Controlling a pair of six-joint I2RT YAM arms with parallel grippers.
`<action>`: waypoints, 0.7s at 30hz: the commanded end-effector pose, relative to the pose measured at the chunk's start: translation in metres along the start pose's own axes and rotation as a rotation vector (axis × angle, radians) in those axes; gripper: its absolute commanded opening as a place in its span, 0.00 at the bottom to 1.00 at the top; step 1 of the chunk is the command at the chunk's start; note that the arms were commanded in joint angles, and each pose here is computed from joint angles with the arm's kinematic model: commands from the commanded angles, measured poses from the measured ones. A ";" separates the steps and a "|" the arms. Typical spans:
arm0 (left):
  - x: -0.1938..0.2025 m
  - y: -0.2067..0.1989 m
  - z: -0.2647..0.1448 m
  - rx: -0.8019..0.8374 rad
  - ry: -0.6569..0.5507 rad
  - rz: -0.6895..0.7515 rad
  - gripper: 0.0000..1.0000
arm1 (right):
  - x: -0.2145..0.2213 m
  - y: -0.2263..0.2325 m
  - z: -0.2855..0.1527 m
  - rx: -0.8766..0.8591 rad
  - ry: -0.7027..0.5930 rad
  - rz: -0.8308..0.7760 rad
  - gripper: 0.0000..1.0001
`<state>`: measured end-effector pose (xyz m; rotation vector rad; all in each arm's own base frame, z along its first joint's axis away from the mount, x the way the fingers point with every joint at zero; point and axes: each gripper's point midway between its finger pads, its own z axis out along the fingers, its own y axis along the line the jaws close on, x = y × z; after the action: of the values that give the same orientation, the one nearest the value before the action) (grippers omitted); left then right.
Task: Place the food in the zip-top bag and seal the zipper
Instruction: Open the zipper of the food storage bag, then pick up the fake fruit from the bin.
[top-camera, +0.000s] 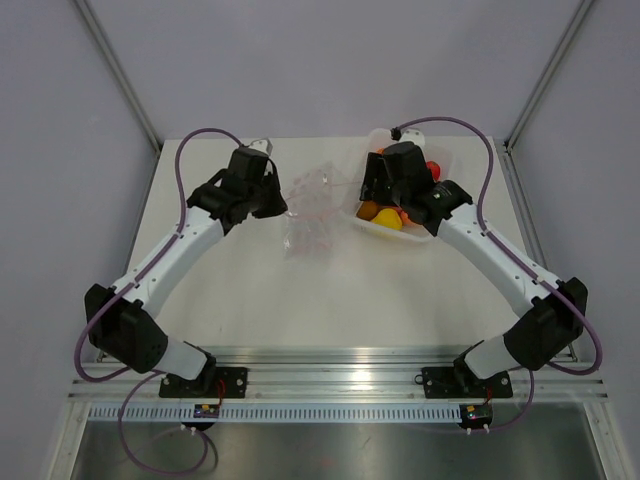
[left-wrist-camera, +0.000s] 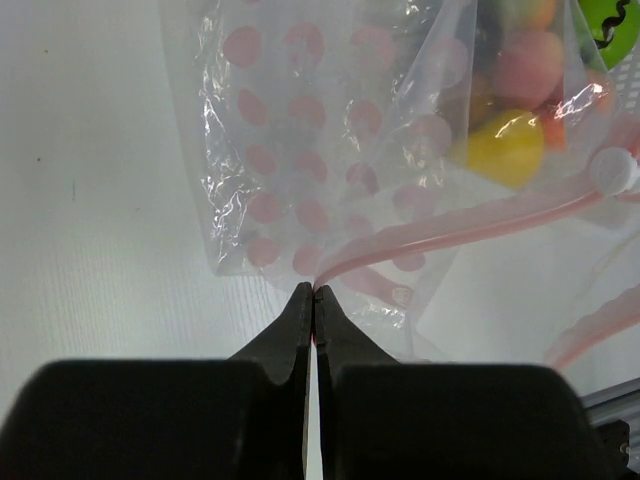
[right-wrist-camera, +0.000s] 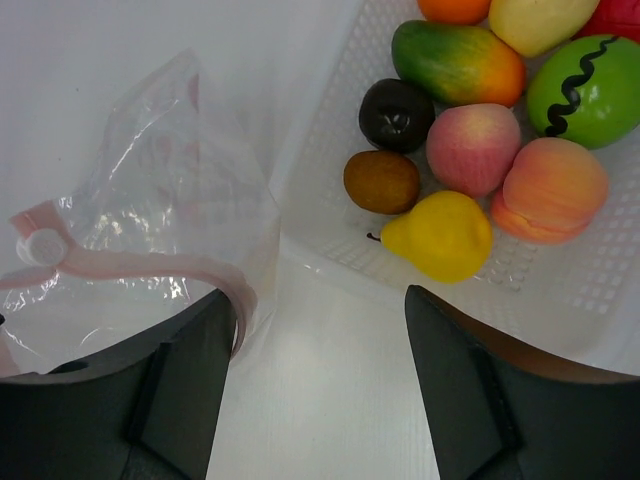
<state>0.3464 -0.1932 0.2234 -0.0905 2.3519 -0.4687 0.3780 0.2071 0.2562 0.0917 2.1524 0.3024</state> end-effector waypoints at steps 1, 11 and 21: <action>-0.006 -0.003 0.010 0.029 -0.018 -0.007 0.00 | 0.004 -0.003 -0.001 -0.018 0.008 -0.007 0.76; -0.011 -0.019 0.023 0.080 -0.002 -0.055 0.00 | 0.028 0.060 -0.032 -0.412 0.161 -0.060 0.81; -0.010 0.001 0.019 -0.019 -0.005 -0.025 0.00 | -0.006 -0.019 -0.014 -0.040 0.060 0.014 0.77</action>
<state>0.3584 -0.2051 0.1972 -0.1243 2.4065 -0.4973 0.3479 0.2299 0.2531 -0.0927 2.2285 0.5364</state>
